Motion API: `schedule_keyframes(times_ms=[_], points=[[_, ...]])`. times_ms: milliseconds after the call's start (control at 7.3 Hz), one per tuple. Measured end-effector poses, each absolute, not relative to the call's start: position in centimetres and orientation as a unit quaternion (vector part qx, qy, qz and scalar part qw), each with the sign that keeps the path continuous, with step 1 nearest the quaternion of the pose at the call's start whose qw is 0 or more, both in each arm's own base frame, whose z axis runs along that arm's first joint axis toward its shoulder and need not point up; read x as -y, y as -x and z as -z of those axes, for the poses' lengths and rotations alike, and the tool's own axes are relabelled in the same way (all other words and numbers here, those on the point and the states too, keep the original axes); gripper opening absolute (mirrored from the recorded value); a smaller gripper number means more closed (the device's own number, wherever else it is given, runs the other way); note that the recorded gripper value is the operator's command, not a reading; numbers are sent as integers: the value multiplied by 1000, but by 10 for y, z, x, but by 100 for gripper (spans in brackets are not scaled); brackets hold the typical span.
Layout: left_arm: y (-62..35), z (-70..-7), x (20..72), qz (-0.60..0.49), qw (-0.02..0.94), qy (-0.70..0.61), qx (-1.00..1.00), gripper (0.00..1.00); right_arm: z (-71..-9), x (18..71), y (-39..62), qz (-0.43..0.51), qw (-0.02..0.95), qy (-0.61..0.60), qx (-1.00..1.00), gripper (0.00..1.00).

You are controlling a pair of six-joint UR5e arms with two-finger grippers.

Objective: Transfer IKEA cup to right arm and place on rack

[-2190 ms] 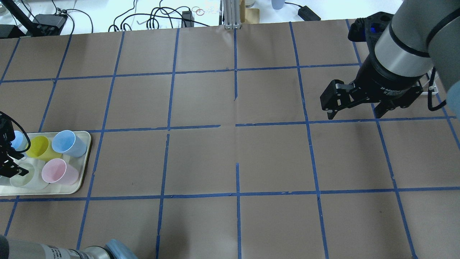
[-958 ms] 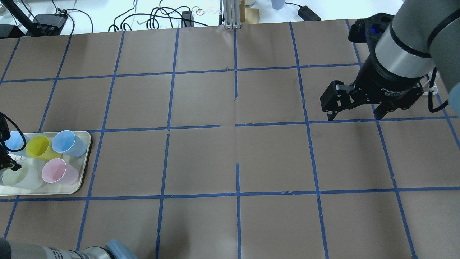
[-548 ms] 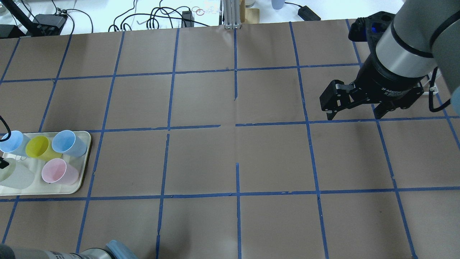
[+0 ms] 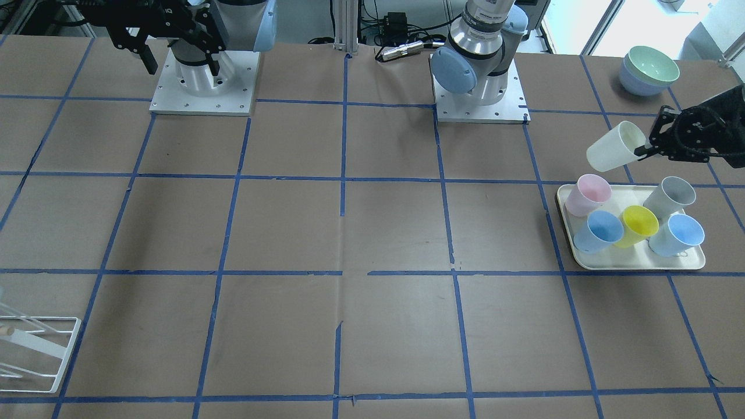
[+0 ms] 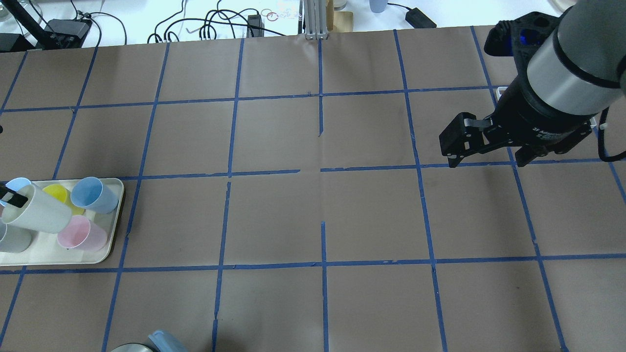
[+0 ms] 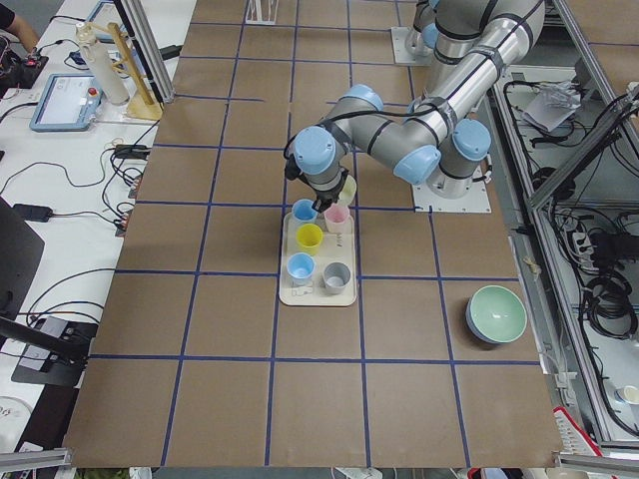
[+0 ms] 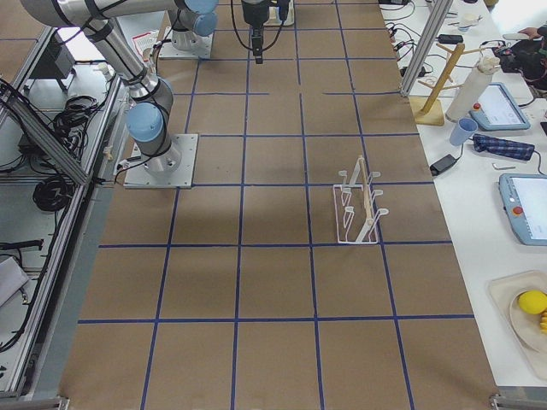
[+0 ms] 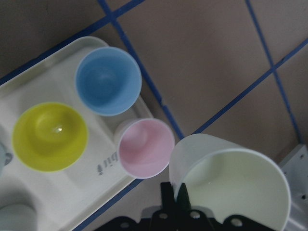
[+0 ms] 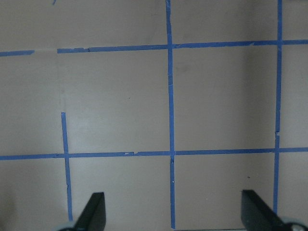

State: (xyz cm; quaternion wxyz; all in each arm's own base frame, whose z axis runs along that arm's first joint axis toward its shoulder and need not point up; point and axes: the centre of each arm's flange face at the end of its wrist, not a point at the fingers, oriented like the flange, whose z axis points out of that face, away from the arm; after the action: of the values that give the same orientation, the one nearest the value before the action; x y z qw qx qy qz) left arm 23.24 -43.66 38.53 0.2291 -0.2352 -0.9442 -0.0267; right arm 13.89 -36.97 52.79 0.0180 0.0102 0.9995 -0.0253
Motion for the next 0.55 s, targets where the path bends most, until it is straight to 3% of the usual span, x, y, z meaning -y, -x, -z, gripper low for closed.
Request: schedule_keyframes(times_ms=[274,548], points=[[-174,-398,443,3,336,159,928,0,-526,365,-146,6,56,-8,-998,100],[-108,-400,456,-3,442,99,892,0,-528,365,-165,-3,153,-10,-988,100]])
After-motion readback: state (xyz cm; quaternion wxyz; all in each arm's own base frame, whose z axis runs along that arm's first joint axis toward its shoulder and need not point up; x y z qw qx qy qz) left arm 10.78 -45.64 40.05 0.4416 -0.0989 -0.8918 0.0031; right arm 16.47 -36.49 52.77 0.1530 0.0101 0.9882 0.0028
